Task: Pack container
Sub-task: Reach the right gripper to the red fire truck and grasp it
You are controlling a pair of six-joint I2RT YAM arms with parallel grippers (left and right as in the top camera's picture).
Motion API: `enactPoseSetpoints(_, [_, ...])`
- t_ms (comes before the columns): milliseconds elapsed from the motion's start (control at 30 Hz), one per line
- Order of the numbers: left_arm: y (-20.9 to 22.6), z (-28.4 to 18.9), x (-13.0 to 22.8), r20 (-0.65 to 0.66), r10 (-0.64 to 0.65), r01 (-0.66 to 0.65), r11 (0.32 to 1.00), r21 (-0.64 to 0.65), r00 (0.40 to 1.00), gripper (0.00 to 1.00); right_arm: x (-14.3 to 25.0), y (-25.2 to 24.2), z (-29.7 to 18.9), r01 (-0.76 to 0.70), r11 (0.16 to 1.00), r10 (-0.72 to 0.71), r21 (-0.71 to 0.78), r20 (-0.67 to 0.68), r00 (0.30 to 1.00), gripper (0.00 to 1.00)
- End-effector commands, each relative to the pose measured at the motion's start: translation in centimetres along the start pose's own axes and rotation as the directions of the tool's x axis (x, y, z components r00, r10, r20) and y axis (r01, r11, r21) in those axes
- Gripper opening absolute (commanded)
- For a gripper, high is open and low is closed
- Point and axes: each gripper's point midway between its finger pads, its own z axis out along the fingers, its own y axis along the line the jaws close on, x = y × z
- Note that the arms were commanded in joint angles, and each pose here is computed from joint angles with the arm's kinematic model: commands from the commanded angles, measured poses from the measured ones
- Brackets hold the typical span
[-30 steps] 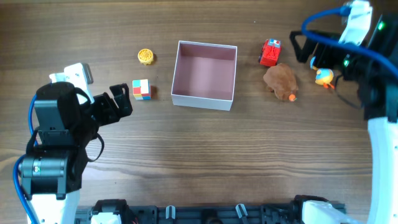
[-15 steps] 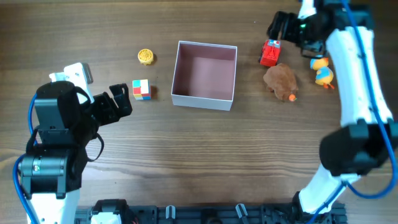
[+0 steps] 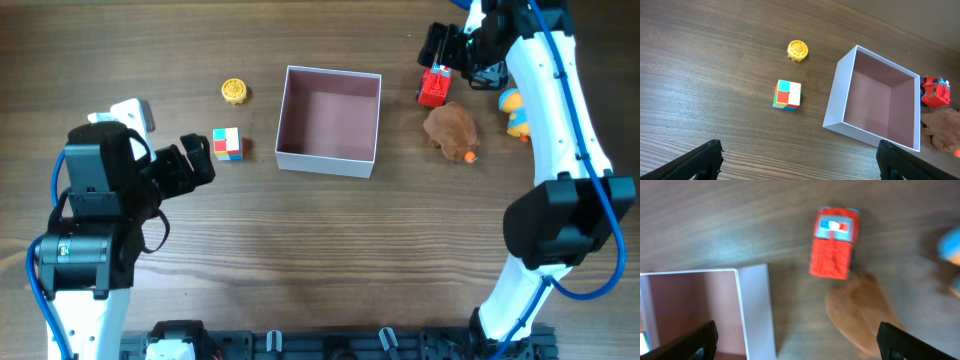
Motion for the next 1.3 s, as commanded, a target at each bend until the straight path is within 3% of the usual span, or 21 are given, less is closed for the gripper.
enactPoseSetpoints(0, [-0.3,-0.4,-0.8,0.023,-0.012,0.011,1.0,0.015,1.0,1.0,-3.6,0.4,-5.5,0.014,0.999,-0.022,0.045,0.185,0.983,1.0])
enactPoseSetpoints(100, [-0.3,-0.4,-0.8,0.022,-0.012,0.012,1.0,0.015,1.0,1.0,-6.4,1.0,-6.7,0.039,0.998,-0.049,0.041,0.295,0.954,0.99])
enactPoseSetpoints(200, [-0.3,-0.4,-0.8,0.022,-0.012,0.012,1.0,0.015,1.0,1.0,-7.3,0.0,-4.8,0.027,0.995,-0.055,0.097,0.301,0.952,1.0])
enactPoseSetpoints(533, [-0.3,-0.4,-0.8,0.023,-0.012,0.012,1.0,0.016,1.0,1.0,-3.4,-2.0,7.8,0.079,0.987,-0.079,0.143,-0.008,0.997,1.0])
enactPoseSetpoints(800, [-0.3,-0.4,-0.8,0.022,-0.012,0.012,1.0,0.015,1.0,1.0,-1.4,-3.0,13.7,0.082,0.986,-0.064,0.145,-0.121,0.991,1.0])
enactPoseSetpoints(967, [-0.3,-0.4,-0.8,0.022,-0.012,0.012,1.0,0.015,1.0,1.0,-0.8,-3.3,14.9,0.082,0.985,-0.06,0.152,-0.143,0.988,0.99])
enactPoseSetpoints(1067, [-0.3,-0.4,-0.8,0.022,-0.012,0.012,1.0,0.015,1.0,1.0,-0.9,-3.4,15.0,0.082,0.985,-0.061,0.154,-0.14,0.988,0.93])
enactPoseSetpoints(1200, [-0.3,-0.4,-0.8,0.022,-0.012,0.012,1.0,0.015,1.0,1.0,-0.7,-3.4,15.0,0.083,0.984,-0.059,0.156,-0.149,0.987,0.72])
enactPoseSetpoints(1267, [-0.3,-0.4,-0.8,0.022,-0.012,0.012,1.0,0.015,1.0,1.0,-0.6,-3.5,14.9,0.083,0.984,-0.058,0.157,-0.154,0.986,0.7])
